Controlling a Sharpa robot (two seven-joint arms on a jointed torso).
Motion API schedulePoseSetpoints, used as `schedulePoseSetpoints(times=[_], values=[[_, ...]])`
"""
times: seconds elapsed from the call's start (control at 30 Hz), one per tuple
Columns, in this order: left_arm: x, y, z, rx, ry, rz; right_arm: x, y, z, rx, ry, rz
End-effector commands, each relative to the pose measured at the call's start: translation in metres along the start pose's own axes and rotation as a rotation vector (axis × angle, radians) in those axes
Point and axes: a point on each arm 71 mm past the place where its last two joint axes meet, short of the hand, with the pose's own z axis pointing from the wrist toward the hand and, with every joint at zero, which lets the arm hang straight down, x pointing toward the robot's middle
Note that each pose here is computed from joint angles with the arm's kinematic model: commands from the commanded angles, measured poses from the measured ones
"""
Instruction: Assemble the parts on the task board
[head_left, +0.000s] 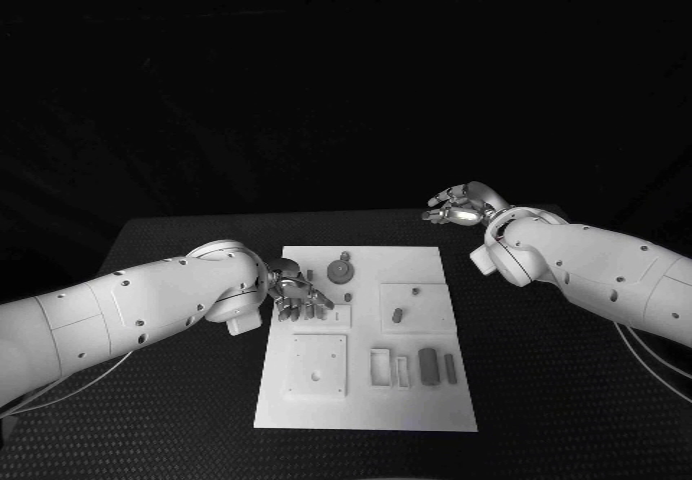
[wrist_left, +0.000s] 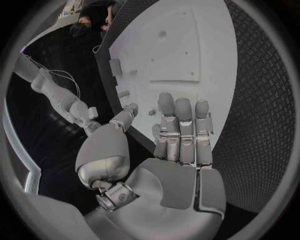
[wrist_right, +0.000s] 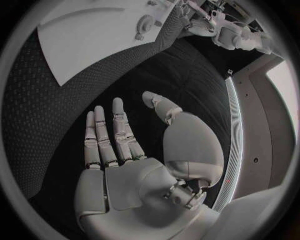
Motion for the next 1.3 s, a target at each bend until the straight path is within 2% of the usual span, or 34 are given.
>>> schedulePoseSetpoints(times=[0.03, 0.6, 1.3], values=[[0.0026, -0.0022, 0.0009, -0.022, 0.042, 0.092, 0.001, 0.0, 0.0, -0.006, 0.013, -0.004], [-0.004, -0.0036, 0.0058, -0.052, 0.033, 0.108, 0.002, 0.001, 0.0, -0.006, 0.015, -0.003], [-0.0049, -0.0109, 0.0137, -0.043, 0.041, 0.1, 0.003, 0.002, 0.001, -0.009, 0.018, -0.004]])
